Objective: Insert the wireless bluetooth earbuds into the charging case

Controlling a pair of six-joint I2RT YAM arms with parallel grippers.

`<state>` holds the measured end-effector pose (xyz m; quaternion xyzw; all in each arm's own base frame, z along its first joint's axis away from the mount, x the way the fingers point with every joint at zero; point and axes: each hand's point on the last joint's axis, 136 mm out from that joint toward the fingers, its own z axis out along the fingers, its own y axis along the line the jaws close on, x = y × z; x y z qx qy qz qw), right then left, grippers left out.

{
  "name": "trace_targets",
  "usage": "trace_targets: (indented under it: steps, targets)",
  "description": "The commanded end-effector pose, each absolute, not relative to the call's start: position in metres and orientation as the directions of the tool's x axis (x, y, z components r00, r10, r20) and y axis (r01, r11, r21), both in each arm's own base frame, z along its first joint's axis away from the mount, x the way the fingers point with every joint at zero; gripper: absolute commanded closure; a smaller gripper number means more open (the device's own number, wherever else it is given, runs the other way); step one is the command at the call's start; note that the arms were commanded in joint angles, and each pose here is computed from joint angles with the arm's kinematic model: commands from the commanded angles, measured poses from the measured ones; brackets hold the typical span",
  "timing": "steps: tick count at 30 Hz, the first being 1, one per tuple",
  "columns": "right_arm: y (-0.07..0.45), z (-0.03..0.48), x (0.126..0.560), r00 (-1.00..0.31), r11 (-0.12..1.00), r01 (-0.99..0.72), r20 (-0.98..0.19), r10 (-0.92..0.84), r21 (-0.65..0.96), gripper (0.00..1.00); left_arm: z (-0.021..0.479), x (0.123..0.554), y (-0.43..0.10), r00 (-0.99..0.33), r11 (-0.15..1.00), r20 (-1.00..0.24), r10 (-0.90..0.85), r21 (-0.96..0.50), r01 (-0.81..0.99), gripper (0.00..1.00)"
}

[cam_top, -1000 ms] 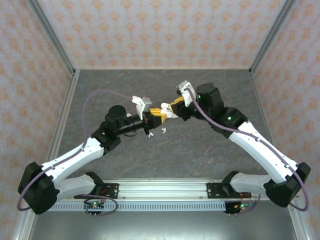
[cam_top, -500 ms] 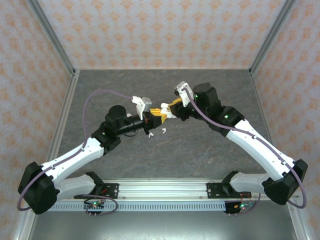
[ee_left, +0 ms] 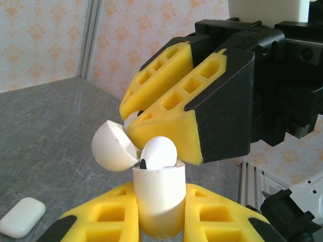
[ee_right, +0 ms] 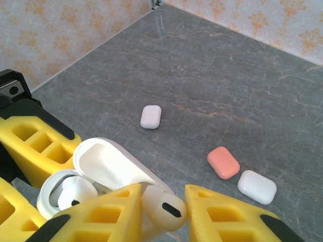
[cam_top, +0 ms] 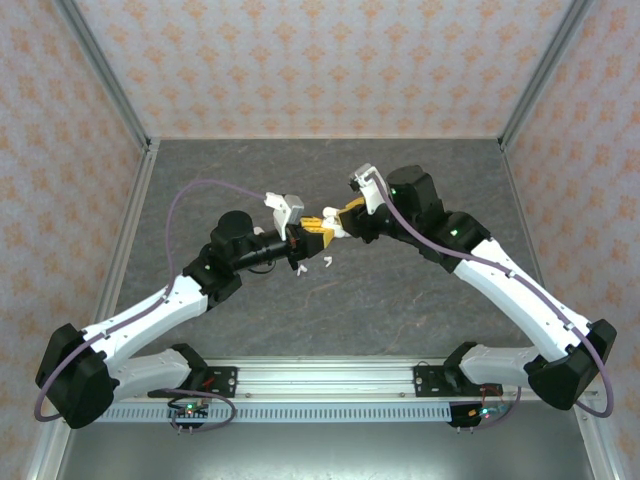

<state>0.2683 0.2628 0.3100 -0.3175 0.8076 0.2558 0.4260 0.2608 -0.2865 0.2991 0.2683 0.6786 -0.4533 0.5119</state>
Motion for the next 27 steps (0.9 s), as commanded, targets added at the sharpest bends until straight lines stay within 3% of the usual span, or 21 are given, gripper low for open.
trace_targets:
  steps: [1,24,27]
  targets:
    - [0.267,0.319,0.251,-0.452,0.622,-0.759,-0.843,-0.290,0.193,0.72,0.332,0.262,-0.284,-0.245,0.443,-0.954,-0.173,-0.298,0.846,1.00]
    - [0.267,0.326,0.252,-0.464,0.630,-0.747,-0.845,-0.265,0.212,0.67,0.332,0.261,-0.283,-0.239,0.447,-0.955,-0.177,-0.294,0.845,1.00]
    - [0.267,0.334,0.255,-0.463,0.640,-0.736,-0.854,-0.238,0.221,0.61,0.331,0.261,-0.283,-0.238,0.445,-0.954,-0.182,-0.296,0.845,1.00]
